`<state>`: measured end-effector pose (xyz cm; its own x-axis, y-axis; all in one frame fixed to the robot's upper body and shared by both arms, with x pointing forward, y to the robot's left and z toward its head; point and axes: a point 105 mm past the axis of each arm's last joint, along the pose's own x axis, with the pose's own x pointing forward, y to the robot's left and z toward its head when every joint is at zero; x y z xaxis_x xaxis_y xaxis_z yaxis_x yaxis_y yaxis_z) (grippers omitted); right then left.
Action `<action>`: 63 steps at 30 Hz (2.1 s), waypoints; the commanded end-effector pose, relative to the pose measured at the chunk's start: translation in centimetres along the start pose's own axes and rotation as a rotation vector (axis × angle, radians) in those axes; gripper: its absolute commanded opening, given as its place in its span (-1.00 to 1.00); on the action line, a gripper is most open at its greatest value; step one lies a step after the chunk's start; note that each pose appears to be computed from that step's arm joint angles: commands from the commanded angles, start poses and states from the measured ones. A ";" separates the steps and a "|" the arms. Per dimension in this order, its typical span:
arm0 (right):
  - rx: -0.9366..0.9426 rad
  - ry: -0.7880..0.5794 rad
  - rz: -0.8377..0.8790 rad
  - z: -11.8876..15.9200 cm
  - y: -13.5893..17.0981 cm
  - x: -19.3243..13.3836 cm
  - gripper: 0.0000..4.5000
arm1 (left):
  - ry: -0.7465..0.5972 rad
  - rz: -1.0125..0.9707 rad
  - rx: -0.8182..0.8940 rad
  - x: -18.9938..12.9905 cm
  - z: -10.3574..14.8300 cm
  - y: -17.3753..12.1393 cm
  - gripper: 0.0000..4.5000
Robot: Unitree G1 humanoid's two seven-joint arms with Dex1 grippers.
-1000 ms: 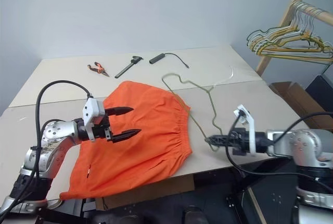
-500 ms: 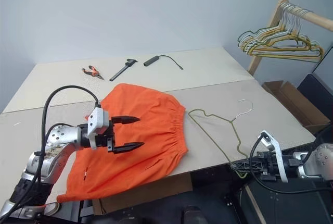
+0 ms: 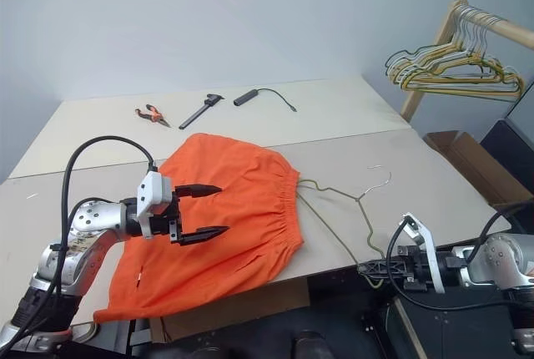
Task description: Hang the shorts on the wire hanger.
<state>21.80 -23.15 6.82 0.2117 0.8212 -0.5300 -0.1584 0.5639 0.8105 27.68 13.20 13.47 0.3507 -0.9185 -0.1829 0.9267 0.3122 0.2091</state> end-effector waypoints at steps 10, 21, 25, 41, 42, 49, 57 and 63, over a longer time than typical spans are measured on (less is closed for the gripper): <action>-0.079 0.028 0.107 2.3 2.0 0.8 -1.00 | 0.010 0.019 0.050 -0.1 0.6 0.3 1.00; -0.113 0.119 0.122 5.5 1.8 2.7 -1.00 | 0.039 0.038 0.069 -0.3 0.4 -0.3 1.00; -0.137 0.146 0.128 6.7 1.9 3.6 -1.00 | 0.026 0.044 0.073 0.0 0.8 -0.4 1.00; -0.128 -0.081 0.083 11.0 1.1 4.3 -1.00 | 0.029 0.068 0.081 0.4 0.3 -0.5 1.00; -0.146 -0.085 0.079 11.1 1.3 4.4 -1.00 | 0.029 0.067 0.080 0.4 0.3 -0.5 1.00; -0.334 -0.104 -0.004 11.1 2.8 5.2 -1.00 | 0.024 0.052 0.109 1.0 0.6 0.2 1.00; -0.704 -0.154 -0.132 12.6 6.0 4.4 -1.00 | -0.002 0.151 0.235 1.4 3.3 4.2 1.00; -1.020 -0.130 -0.219 13.4 8.2 4.4 -1.00 | -0.022 0.185 0.365 0.5 6.8 8.0 1.00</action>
<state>33.86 -17.02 11.96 0.3975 0.7032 -0.5895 -0.7611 0.6116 0.2163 33.84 13.00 18.80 0.4931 -0.8596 -0.1341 0.7874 0.3755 0.4888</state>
